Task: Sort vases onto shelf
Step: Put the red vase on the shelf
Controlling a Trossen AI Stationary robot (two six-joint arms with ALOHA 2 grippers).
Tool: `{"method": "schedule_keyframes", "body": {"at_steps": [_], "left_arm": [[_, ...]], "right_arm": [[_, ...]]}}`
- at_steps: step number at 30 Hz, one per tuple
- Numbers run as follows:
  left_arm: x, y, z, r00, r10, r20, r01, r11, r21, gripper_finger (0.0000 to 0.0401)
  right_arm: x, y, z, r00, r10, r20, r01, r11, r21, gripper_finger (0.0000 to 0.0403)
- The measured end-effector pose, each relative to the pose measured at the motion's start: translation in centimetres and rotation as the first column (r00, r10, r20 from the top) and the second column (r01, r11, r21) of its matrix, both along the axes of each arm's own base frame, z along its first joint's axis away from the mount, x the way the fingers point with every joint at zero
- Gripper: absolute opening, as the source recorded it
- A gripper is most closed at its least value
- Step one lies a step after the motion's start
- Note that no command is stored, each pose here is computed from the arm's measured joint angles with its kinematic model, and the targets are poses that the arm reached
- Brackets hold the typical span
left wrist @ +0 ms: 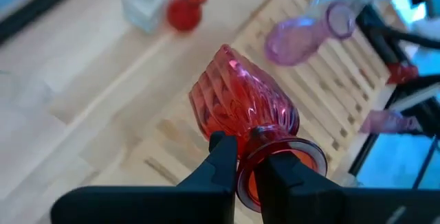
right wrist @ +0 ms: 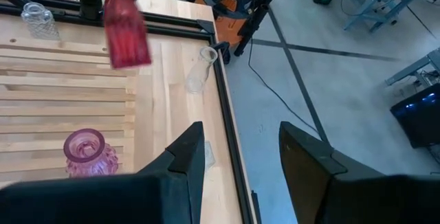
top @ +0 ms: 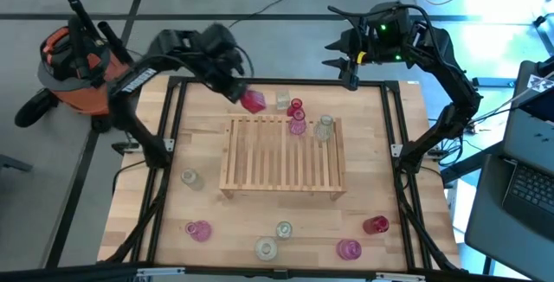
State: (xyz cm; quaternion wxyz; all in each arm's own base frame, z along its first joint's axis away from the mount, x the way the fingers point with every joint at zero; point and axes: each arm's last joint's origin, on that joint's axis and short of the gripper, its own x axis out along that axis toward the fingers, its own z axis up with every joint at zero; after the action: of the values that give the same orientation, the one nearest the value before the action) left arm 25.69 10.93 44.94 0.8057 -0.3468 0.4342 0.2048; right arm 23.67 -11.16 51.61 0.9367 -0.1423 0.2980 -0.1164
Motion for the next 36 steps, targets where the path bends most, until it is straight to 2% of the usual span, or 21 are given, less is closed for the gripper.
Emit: {"method": "schedule_keyframes", "body": {"at_steps": [6, 12, 19, 24, 28, 36], "left_arm": [[3.8, -0.6, -2.5, 0.996, -0.037, -0.086, 0.032, 0.997, -0.064, 0.0022], [6.0, -0.9, -4.5, 0.985, -0.080, -0.153, 0.067, 0.994, -0.090, 0.0022], [6.8, -0.6, -5.4, 0.979, -0.098, -0.179, 0.082, 0.992, -0.091, 0.0037], [6.9, -0.6, -5.3, 0.978, -0.140, -0.156, 0.131, 0.989, -0.069, 0.0042], [6.9, -0.7, -5.3, 0.971, -0.198, -0.135, 0.187, 0.978, -0.089, 0.0044], [6.9, 0.1, -5.3, 0.973, -0.195, -0.128, 0.186, 0.980, -0.075, 0.0046]], "right_arm": [[0.0, 0.0, -0.1, 1.000, 0.001, -0.009, -0.001, 1.000, 0.001, 0.0138], [-0.2, 0.2, -0.4, 0.999, 0.004, -0.050, -0.003, 1.000, 0.021, 0.0138], [-0.4, 0.3, -0.7, 0.997, 0.006, -0.077, -0.003, 0.999, 0.033, 0.0138], [-0.4, 0.3, -0.7, 0.997, 0.007, -0.081, -0.004, 0.999, 0.033, 0.0138], [-0.4, 0.3, -0.7, 0.996, 0.016, -0.086, -0.014, 1.000, 0.021, 0.0138], [-0.4, 0.3, -0.7, 0.996, 0.020, -0.088, -0.018, 1.000, 0.016, 0.0138]]}}
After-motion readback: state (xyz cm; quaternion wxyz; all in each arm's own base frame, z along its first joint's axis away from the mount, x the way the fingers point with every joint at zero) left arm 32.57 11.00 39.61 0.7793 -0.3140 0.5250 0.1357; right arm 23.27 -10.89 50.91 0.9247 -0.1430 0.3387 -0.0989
